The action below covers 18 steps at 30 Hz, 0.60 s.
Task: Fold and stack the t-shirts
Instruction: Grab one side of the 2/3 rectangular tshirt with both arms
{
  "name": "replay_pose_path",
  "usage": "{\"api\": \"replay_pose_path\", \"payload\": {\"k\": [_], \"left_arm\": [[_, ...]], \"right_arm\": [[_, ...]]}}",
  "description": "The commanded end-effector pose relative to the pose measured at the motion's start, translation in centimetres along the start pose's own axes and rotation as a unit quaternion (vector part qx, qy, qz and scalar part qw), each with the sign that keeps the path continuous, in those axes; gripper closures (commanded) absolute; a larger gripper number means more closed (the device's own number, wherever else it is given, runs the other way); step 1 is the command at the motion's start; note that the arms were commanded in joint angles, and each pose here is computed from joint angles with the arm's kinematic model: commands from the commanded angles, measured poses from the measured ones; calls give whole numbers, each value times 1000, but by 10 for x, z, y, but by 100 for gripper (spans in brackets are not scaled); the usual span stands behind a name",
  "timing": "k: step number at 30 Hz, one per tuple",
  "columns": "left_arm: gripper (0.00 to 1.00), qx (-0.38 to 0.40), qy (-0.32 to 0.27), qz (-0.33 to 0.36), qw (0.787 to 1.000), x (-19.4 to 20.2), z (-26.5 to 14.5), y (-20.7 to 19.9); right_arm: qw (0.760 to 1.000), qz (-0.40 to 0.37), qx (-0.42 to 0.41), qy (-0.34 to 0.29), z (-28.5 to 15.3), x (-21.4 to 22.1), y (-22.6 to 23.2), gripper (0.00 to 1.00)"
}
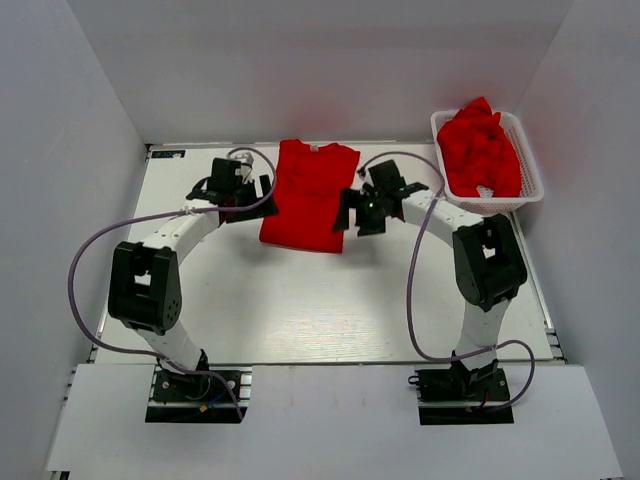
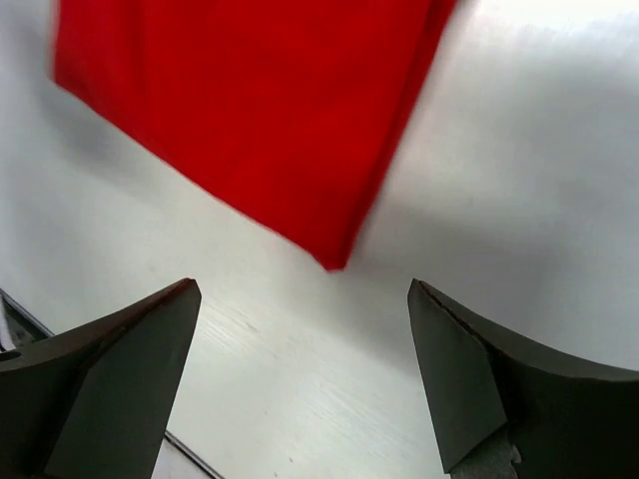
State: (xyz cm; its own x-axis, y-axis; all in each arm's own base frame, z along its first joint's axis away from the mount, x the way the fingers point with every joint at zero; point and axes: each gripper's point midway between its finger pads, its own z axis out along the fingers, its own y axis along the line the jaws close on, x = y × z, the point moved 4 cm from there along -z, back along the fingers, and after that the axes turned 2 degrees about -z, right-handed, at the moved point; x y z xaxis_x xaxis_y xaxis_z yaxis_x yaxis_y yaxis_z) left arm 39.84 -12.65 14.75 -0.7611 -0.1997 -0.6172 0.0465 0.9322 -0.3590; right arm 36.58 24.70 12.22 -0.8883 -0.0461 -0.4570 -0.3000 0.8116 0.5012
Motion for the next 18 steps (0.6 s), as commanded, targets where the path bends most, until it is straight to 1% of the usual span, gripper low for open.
{"api": "replay_pose_path", "payload": {"k": [1, 4, 8, 11, 14, 16, 17, 18], "left_arm": [[0, 3, 8, 29, 1000, 16, -6, 7], [0, 5, 1, 42, 999, 22, -3, 12], [0, 13, 27, 43, 999, 44, 13, 19], [0, 17, 29, 43, 999, 48, 22, 20], [0, 19, 40, 41, 998, 55, 34, 23], [0, 30, 60, 43, 997, 64, 41, 24], [0, 31, 56, 44, 997, 63, 41, 24], [2, 35, 61, 43, 997, 68, 45, 25]], "right_arm": [[1000, -14, 3, 17, 6, 27, 3, 10], [1000, -7, -8, 30, 16, 37, 5, 10], [999, -10, -14, 43, 26, 43, 12, 10], [999, -6, -8, 47, 36, 44, 9, 10], [998, 2, -5, 59, 45, 50, 5, 10], [998, 5, -7, 61, 49, 49, 6, 10], [998, 5, -6, 62, 51, 50, 4, 10], [998, 5, -6, 65, 53, 51, 4, 10]]}}
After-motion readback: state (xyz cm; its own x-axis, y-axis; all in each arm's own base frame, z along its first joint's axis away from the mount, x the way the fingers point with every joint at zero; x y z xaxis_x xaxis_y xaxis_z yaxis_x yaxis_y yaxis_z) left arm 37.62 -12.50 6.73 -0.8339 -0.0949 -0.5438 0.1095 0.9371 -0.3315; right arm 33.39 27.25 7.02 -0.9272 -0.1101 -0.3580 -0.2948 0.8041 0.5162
